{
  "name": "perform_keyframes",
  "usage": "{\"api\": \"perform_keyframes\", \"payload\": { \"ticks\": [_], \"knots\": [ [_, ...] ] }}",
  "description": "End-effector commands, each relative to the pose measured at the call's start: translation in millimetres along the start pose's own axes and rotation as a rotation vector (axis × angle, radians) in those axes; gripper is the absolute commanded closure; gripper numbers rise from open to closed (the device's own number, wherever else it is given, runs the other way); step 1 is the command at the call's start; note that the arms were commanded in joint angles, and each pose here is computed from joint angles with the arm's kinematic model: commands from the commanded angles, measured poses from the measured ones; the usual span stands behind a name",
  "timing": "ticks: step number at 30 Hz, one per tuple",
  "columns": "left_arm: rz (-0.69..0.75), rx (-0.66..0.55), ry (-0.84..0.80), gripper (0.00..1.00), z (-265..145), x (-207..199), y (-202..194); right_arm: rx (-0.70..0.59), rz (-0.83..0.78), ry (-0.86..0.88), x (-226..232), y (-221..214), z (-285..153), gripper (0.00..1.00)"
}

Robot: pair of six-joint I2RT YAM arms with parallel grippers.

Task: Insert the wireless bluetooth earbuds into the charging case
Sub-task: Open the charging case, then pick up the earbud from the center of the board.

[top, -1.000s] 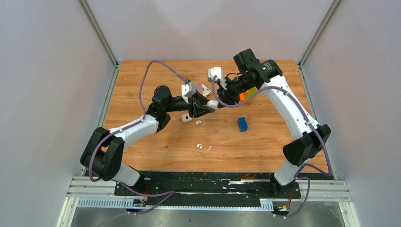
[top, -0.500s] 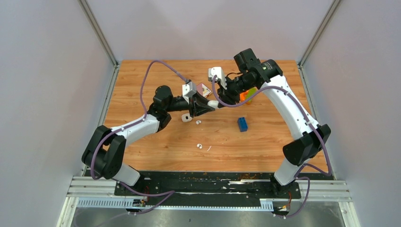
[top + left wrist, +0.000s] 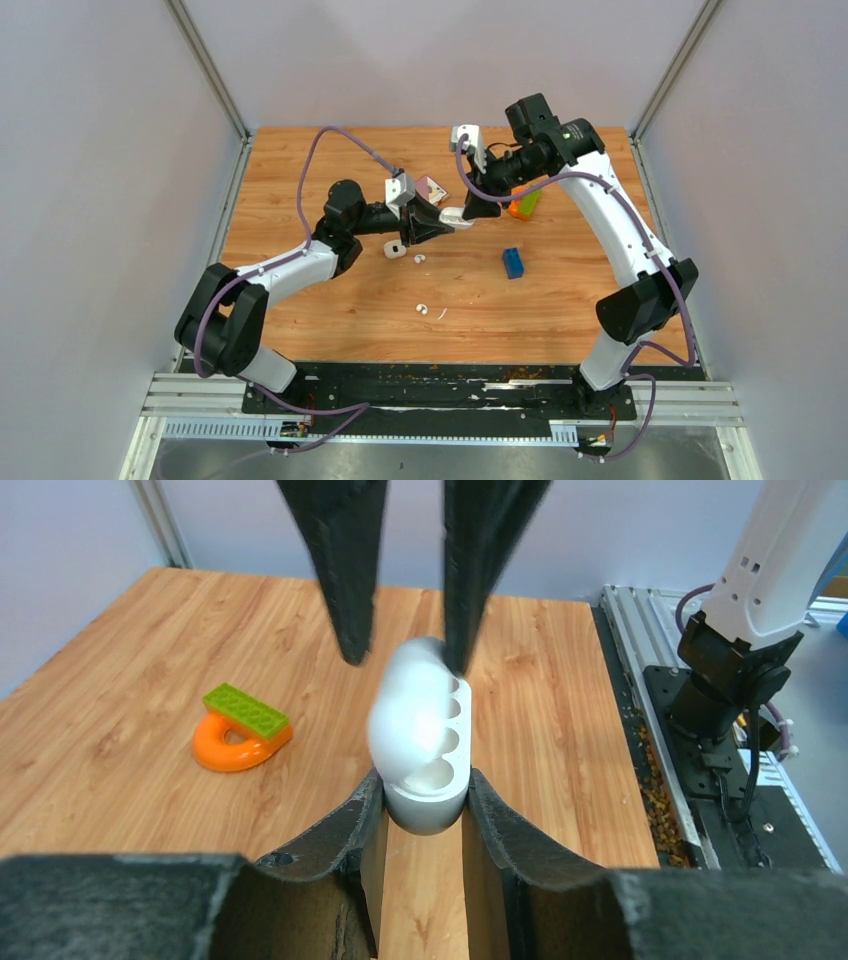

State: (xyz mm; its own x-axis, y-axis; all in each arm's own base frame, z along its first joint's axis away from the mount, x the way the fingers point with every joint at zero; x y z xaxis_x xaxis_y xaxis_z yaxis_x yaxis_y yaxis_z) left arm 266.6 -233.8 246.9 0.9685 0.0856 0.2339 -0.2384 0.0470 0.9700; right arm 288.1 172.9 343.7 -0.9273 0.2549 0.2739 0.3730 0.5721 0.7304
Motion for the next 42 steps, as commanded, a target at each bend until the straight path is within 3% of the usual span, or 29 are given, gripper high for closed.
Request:
{"api": "perform_keyframes", "payload": {
  "ticks": [1, 10, 14, 19, 25, 28, 35, 42],
  "knots": [
    [0.091, -0.047, -0.052, 1.00, 5.5, 3.1, 13.0, -0.127, 0.024, -0.037, -17.0, 19.5, -14.1, 0.62],
    [0.048, -0.029, -0.009, 1.00, 3.9, 2.7, 8.7, -0.158, 0.045, -0.009, -13.1, 20.8, -18.4, 0.60],
    [0.014, -0.023, 0.021, 1.00, 3.0, 3.0, 7.3, -0.229, 0.019, -0.018, -0.3, 35.6, -36.2, 0.59],
    [-0.023, -0.024, 0.071, 1.00, -4.2, 10.1, 11.8, -0.290, -0.012, -0.101, 5.2, 36.3, -60.7, 0.60],
    [-0.075, -0.032, 0.207, 1.00, -37.7, 36.8, 35.1, -0.373, -0.086, -0.278, 12.7, 0.9, -78.2, 0.67],
    [-0.073, -0.033, 0.269, 1.00, -53.5, 43.9, 51.2, -0.327, -0.085, -0.302, 7.9, -33.9, -48.9, 0.70],
    [-0.090, -0.026, 0.426, 1.00, -77.9, 44.7, 74.9, -0.059, -0.126, -0.170, 3.1, -72.2, 37.9, 0.79],
    [-0.066, -0.018, 0.505, 1.00, -92.5, 38.8, 89.0, 0.000, 0.174, -0.073, -8.3, -80.3, 103.4, 0.81]
  ]
}}
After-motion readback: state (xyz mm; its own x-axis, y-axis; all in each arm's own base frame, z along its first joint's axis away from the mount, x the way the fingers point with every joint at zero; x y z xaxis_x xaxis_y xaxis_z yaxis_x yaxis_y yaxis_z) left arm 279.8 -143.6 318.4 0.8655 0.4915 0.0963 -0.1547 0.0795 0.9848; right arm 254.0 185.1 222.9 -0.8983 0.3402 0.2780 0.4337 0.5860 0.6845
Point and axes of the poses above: each gripper's point midway between its finger pads, its own z axis out along the fingers, its own x axis along the line the jaws close on, y = z × x, the point moved 10 cm from there along -z, back along the fingers, and after that the axes turned 15 degrees about z, right-handed, at the moved point
